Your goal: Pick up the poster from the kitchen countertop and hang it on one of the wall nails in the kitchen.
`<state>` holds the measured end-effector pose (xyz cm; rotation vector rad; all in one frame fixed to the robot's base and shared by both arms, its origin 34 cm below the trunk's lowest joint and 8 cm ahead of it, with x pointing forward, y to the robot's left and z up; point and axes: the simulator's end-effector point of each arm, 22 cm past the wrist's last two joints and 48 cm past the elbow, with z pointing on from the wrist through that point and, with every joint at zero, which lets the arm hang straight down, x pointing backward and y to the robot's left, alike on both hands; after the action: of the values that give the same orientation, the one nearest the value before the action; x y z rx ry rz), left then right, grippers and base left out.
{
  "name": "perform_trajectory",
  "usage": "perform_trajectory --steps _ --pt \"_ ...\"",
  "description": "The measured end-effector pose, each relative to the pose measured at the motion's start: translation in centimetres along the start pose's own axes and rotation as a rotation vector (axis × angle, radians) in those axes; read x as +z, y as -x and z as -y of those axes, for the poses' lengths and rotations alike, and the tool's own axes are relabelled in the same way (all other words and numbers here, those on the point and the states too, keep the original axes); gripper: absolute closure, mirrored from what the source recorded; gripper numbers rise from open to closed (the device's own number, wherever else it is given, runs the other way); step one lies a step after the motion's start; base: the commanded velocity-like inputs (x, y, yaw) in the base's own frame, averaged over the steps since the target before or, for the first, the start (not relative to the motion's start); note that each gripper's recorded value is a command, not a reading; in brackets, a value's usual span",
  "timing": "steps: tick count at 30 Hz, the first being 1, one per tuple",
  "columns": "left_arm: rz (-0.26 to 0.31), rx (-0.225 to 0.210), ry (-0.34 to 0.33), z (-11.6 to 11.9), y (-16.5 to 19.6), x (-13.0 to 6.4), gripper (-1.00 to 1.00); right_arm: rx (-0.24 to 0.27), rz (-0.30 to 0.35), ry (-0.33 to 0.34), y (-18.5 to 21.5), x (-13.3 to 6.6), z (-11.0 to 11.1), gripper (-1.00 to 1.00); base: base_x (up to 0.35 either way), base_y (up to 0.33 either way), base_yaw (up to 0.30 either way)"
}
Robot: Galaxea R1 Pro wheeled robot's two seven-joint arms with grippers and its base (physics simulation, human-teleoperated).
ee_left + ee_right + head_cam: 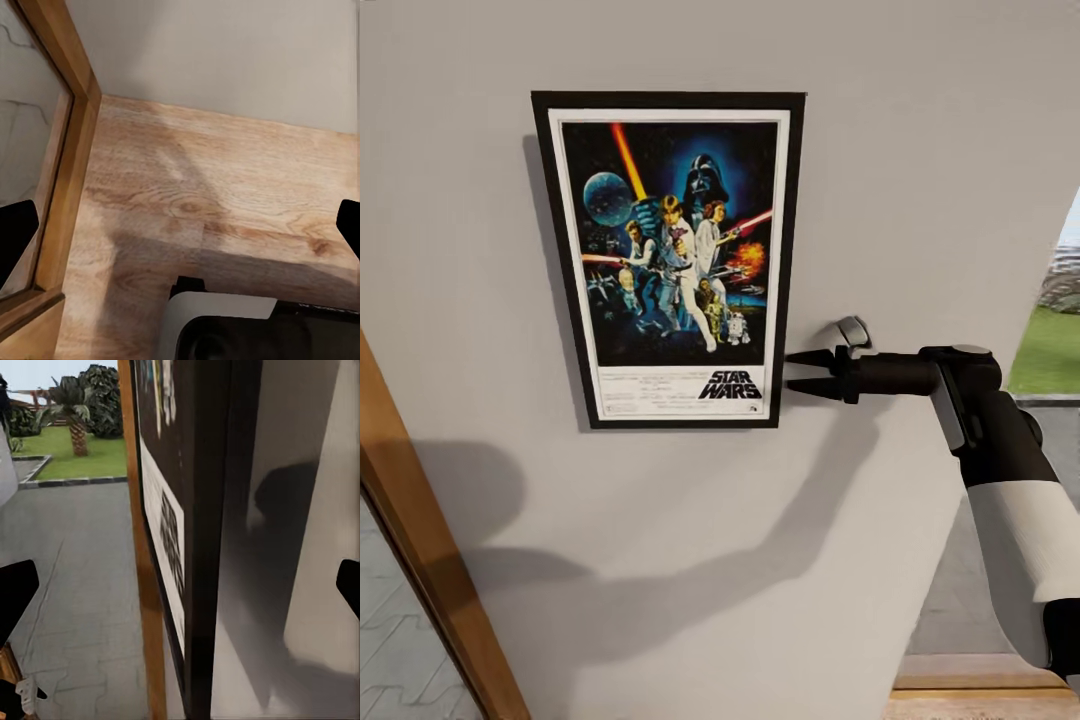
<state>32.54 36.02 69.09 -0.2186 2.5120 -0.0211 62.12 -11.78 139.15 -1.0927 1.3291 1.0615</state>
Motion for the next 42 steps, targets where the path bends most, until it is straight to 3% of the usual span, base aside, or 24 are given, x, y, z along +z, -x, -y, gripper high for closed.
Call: perform_trajectory --steps 23,24,29,38,42 --pt "0.000 0.000 0.000 0.0 0.0 0.0 -1.00 0.004 -0.001 0.008 -0.3 0.0 -0.2 -1.00 -0.140 -0.003 0.000" --pt "-0.002 0.000 0.000 0.0 0.0 0.1 -1.00 0.056 -0.012 0.008 -3.6 0.1 -0.2 -1.00 -0.264 0.000 0.000" --pt "0.000 -0.001 0.001 0.0 0.0 0.0 -1.00 0.062 -0.010 0.023 -9.6 0.2 -1.5 -1.00 -0.161 0.000 0.000" --pt "0.000 -0.001 0.001 0.0 0.0 0.0 -1.00 0.122 0.009 0.050 -23.3 -0.3 -7.5 -1.00 -0.019 0.000 0.000" --pt "0.000 -0.001 0.001 0.0 0.0 0.0 -1.00 0.178 -0.004 0.048 -28.0 -0.8 -10.3 -1.00 -0.002 0.000 0.000"
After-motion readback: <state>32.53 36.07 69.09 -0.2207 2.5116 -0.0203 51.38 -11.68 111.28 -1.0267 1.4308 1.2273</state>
